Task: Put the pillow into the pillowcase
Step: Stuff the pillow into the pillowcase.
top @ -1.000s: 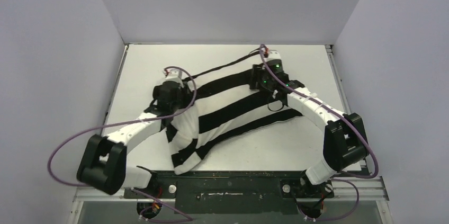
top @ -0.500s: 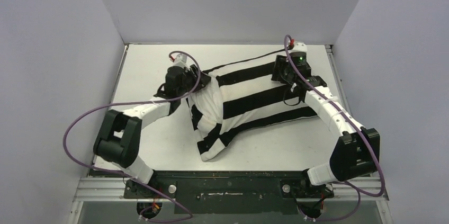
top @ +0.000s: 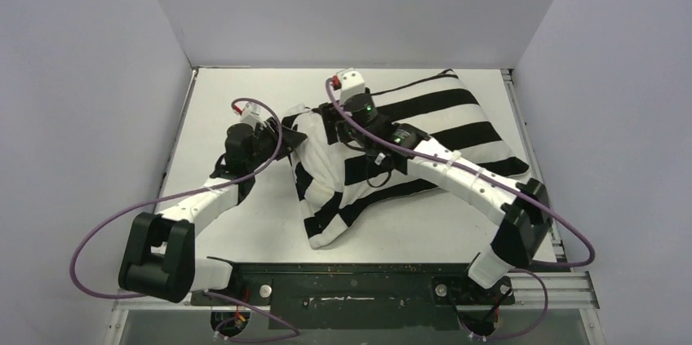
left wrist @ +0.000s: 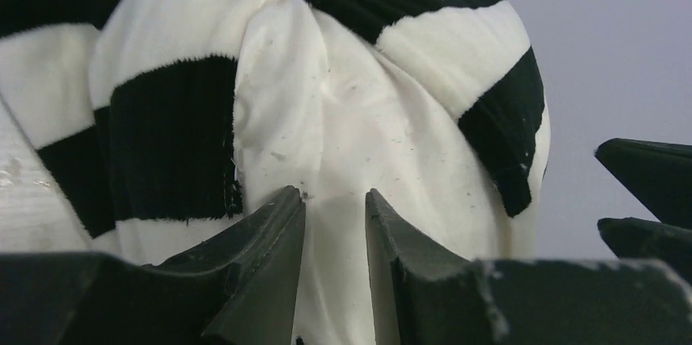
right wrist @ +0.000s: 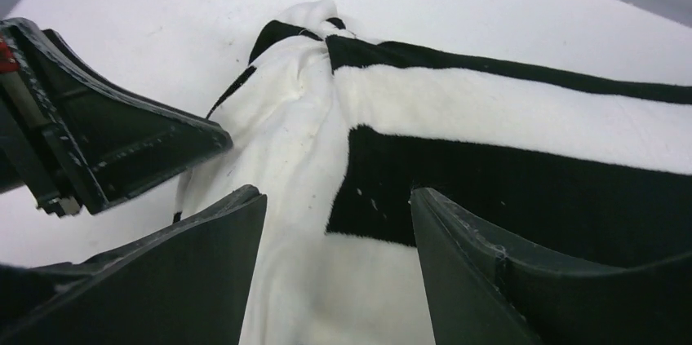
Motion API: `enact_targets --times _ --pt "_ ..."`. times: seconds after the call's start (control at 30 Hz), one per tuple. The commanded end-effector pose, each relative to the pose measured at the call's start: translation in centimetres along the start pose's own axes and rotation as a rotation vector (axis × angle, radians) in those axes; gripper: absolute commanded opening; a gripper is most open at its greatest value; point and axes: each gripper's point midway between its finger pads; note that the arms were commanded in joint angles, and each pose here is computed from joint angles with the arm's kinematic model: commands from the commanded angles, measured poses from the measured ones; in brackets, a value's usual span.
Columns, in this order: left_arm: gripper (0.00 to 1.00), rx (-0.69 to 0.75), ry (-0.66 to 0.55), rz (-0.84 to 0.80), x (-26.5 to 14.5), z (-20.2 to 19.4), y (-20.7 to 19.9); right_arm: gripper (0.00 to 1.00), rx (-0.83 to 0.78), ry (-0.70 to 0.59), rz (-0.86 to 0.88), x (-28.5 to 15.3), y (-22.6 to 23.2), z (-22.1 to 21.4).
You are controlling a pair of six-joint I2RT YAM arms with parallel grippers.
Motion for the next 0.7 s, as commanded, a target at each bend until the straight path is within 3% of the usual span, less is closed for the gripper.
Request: enact_targets --times 0.0,0.2,0.3,0.4,0.47,0.67 --pt "0.3 -0.085 -0.068 -0.219 1.1 1.2 -4.4 0.66 -0.16 -0.023 -0.18 1.5 -0.7 0.2" --pt "0.25 -0.157 -0.022 -0.229 3.3 -2.8 -4.3 0.64 -0.297 0.061 -0.322 3.3 -1.9 -3.1" --pt "0.24 -0.141 0.028 -0.151 4.8 -5.7 -2.8 0.5 -0.366 0.066 -0.417 3.3 -2.7 -3.3" --pt "0.24 -0.161 0.072 -0.11 5.7 -7.9 -1.5 0.23 -0.381 0.018 -0.391 3.3 -1.1 -1.7" --pt "0.23 -0.177 0.064 -0.12 6.1 -8.7 -1.3 0.1 -0.358 -0.024 -0.337 3.3 0.3 0.0" --pt "0.22 -0.19 0.1 -0.081 7.1 -11.0 0.0 0.05 -0.237 -0.053 -0.219 4.2 2.1 2.8"
Point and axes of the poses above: each gripper's point midway between its finger pads, its own x axis out along the fingers, its own y axis along the line the jaws close on, z = x × y, and after that the axes turned 11 degrees about x, right-handed
